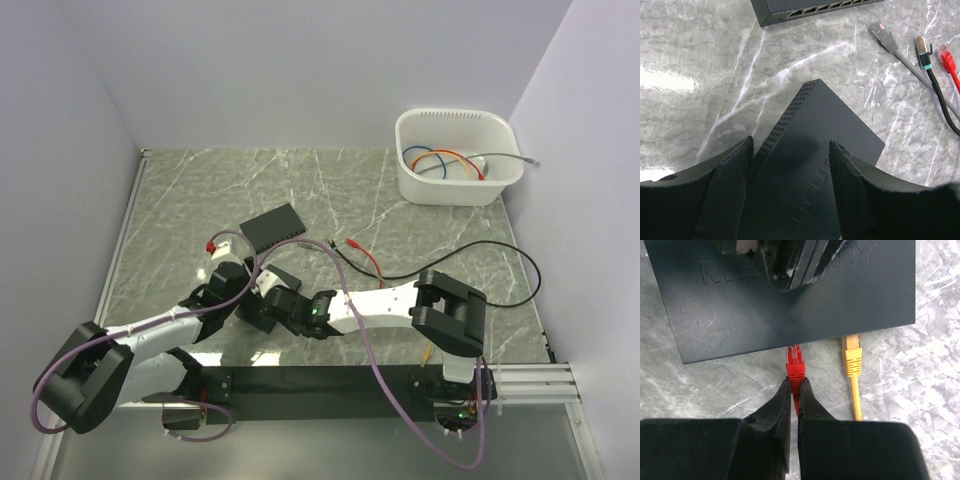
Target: Insert the plug into the switch port
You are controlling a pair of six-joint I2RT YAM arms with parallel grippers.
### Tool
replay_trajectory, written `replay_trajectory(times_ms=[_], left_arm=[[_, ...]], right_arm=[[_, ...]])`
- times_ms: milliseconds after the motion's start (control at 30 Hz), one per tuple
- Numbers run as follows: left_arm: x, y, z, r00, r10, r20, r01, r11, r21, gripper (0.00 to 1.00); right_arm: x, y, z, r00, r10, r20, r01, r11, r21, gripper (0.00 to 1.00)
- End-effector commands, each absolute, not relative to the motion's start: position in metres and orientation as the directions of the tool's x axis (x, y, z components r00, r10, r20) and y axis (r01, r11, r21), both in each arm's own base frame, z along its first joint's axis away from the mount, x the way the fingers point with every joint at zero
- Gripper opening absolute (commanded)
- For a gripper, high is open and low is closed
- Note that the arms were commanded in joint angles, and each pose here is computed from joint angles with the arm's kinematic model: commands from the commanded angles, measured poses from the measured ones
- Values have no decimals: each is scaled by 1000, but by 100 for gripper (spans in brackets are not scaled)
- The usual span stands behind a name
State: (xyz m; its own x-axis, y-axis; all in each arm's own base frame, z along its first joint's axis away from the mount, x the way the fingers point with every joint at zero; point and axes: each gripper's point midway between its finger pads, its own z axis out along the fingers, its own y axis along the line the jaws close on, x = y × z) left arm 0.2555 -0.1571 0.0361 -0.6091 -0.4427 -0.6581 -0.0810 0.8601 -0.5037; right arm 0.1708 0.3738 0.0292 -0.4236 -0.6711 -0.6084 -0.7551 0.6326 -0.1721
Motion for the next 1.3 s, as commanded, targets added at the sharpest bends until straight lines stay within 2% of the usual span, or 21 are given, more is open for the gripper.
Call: replay_trajectory(times_ms=[0,267,600,967,1267], left_arm=[[218,-194,30,-740,-396,-544,7,803,-596,66],[212,-199,24,-752,-387,-533,11,801,-598,66],[207,-215,13,-778,-317,-542,30,843,-536,66],[191,-226,-6,-807,-273,-523,43,857,-513,65],[179,-230,-18,-829,-259,-495,41,855,-516,64]], right_arm=[[215,446,104,-375,-336,-864,-689,725,17,0],[222,447,124,-366,-176,-914,-713,685,153,0],[230,467,175,-294,-103,-950,-773,610,173,0],[237,482,211,-259,-27,-966,-803,562,200,0],[250,482,242,-279,158,-947,-802,505,320,0]])
